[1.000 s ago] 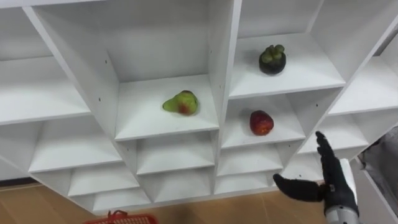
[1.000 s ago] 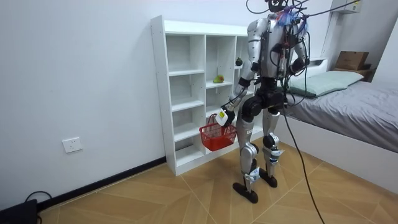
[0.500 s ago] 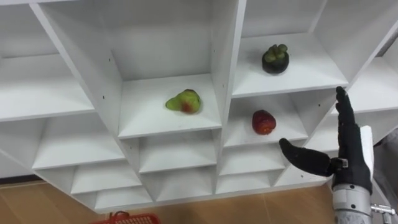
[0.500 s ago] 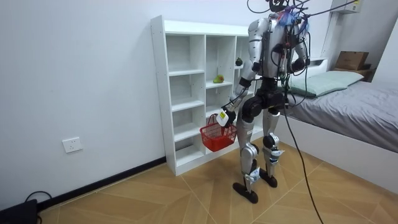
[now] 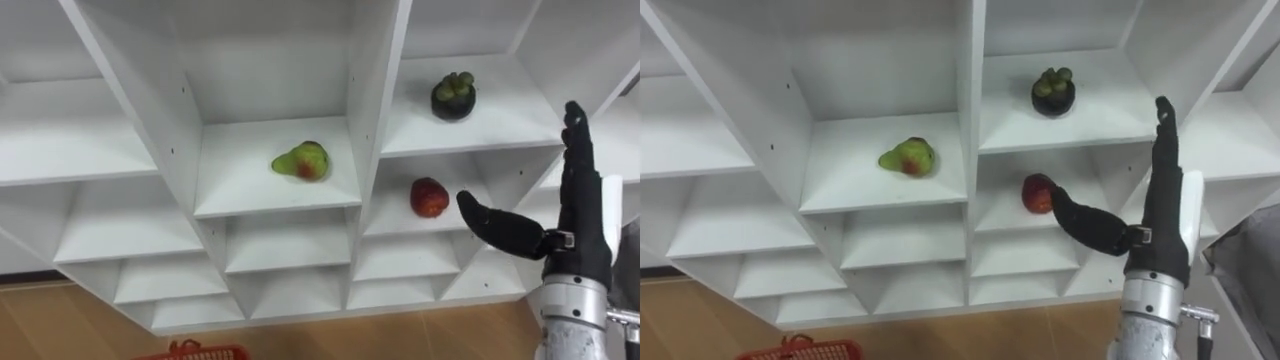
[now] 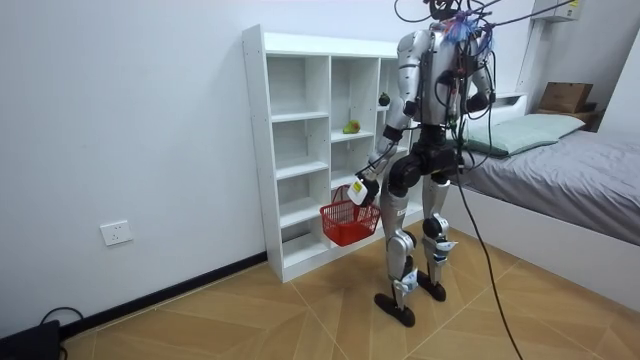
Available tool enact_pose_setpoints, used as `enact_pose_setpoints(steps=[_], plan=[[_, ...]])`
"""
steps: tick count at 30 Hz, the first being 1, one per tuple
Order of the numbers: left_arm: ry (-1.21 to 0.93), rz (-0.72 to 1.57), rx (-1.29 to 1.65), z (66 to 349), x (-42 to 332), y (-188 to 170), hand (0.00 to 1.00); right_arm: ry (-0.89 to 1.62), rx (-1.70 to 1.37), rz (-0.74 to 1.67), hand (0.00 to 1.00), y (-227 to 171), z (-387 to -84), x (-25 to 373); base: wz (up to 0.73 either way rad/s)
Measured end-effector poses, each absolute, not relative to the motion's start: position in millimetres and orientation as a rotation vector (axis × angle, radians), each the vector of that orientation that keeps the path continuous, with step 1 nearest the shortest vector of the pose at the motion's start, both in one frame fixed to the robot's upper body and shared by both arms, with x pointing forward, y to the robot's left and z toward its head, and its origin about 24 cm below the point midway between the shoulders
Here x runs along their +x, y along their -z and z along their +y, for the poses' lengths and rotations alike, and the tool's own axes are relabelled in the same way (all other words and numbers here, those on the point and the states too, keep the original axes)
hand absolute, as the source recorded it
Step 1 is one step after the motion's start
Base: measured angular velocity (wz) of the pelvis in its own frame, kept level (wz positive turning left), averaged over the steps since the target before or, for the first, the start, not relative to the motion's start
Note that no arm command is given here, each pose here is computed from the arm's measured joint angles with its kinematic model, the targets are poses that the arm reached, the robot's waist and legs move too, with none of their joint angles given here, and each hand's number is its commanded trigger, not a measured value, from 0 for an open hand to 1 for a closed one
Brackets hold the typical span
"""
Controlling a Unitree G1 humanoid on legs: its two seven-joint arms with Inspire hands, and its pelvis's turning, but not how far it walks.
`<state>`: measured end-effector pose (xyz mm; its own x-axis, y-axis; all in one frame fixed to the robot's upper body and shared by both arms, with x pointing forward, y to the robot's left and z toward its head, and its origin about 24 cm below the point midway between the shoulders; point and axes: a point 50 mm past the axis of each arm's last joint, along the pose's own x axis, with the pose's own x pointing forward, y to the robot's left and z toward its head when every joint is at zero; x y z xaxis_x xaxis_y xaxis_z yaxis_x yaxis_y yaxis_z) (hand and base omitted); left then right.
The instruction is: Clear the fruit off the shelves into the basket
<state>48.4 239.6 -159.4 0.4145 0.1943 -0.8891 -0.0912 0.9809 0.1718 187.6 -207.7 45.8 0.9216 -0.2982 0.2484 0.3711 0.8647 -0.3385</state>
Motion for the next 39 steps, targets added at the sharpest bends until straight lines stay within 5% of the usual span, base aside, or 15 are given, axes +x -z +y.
enact_pose_setpoints(steps=[20,39], plan=[[-0.164,1.128,0.091,240.9,49.9,158.6,1.00,0.399,-0.410,-0.354,0.00,-81.8,-222.3,215.7,0.01],[-0.165,1.119,0.100,242.3,52.4,157.4,1.00,0.414,-0.408,-0.282,0.00,-74.5,-241.7,228.2,0.02]])
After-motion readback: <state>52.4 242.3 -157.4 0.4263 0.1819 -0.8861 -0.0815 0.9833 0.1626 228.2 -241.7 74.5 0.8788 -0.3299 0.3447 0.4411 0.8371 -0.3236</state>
